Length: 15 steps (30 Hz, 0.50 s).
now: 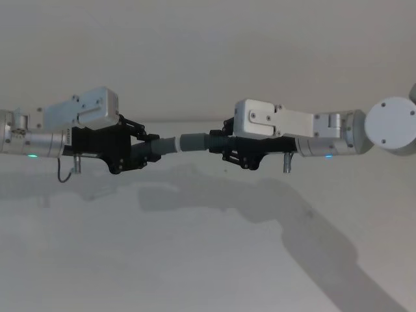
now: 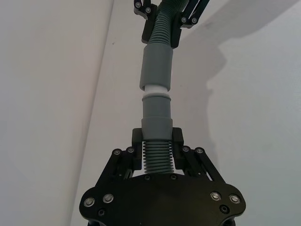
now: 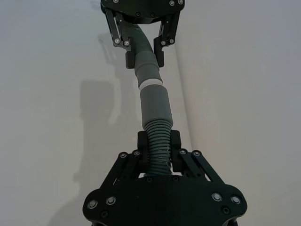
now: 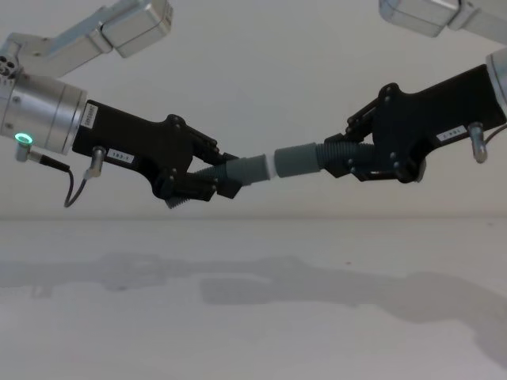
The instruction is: Use both hands to pick up one end of the pipe from the table, align the ends, and insert them.
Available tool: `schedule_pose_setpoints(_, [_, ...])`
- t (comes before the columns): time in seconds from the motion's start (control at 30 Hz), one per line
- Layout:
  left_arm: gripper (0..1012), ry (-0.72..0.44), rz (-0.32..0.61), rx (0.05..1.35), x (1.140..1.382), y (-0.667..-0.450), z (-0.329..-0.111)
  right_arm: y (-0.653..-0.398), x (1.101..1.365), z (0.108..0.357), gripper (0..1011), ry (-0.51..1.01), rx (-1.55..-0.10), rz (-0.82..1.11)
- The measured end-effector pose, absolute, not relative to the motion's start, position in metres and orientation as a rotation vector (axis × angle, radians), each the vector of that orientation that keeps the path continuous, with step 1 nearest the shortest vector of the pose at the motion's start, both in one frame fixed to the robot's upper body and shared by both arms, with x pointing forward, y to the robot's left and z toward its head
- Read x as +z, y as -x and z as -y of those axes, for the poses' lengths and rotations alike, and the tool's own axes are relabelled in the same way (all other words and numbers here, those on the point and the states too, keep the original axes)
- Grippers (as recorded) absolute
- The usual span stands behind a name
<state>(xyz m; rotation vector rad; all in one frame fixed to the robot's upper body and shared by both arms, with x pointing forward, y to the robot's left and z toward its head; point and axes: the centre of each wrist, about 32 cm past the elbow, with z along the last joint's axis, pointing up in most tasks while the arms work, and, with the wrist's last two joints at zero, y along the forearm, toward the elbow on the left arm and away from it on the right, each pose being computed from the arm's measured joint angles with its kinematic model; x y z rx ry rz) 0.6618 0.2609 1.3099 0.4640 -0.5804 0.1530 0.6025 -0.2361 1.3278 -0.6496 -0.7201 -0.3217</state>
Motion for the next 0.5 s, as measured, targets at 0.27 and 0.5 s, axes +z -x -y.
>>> schedule_pose_setpoints(0.27, [331, -0.464, 0.580, 0.153, 1.3098, -0.6618, -0.2609, -0.6025, 1.3279, 0.2357, 244, 0.647, -0.320, 0.719])
schedule_pose_setpoints(0.5, [331, -0.464, 0.580, 0.153, 1.3098, -0.6618, -0.2607, -0.6025, 1.3278, 0.2354, 244, 0.645, -0.319, 0.719])
